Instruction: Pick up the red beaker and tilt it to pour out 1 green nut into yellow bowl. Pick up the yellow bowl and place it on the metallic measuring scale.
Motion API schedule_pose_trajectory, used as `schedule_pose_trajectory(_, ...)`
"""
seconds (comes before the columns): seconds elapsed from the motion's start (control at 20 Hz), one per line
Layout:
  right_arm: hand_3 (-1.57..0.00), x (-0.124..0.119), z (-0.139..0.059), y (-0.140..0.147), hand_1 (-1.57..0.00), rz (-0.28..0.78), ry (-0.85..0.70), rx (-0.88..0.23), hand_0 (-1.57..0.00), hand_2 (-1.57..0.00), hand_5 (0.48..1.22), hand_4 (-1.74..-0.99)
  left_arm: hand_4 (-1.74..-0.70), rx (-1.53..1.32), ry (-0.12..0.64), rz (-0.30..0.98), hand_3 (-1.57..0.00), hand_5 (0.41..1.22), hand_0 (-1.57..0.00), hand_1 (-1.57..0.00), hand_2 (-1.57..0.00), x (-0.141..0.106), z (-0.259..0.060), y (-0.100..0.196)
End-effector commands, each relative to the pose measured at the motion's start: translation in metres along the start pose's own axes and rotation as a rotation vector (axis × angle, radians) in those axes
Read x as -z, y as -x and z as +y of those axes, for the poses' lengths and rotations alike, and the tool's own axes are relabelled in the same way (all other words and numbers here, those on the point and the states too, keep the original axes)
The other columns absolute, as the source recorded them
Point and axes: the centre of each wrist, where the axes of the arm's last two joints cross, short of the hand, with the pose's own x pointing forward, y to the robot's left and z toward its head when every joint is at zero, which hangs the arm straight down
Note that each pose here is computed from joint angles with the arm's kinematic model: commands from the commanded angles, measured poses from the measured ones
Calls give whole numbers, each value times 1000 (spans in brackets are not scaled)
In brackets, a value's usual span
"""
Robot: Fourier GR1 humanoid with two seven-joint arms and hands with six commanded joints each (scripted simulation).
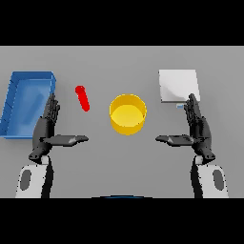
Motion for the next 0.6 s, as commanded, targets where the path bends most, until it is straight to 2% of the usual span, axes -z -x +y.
schedule_pose_trajectory(0.0,1,0,1,0,1,0,0,1,1,1,572,-1177,-1202,-1,0,0,1,677,1,1,1,0,-1,0)
schedule_pose_trajectory(0.25,1,1,8,1,1,1,-3,6,1,1,572,-1177,-1202,-7,4,-3,1,677,1,1,1,-1,-10,-1)
schedule_pose_trajectory(0.3,1,-5,1,-3,1,-34,-10,-115,1,1,572,-1177,-1202,61,38,-35,1,677,1,1,1,-9,-7,-3)
schedule_pose_trajectory(0.35,1,-7,5,-7,1,-62,-31,-177,1,1,573,-1178,-1203,98,57,-46,1,677,1,1,1,-14,-7,-6)
schedule_pose_trajectory(0.55,1,-14,3,-9,1,-76,-42,-248,1,1,583,-1194,-1197,148,83,-47,1,668,1,1,1,-22,-9,-17)
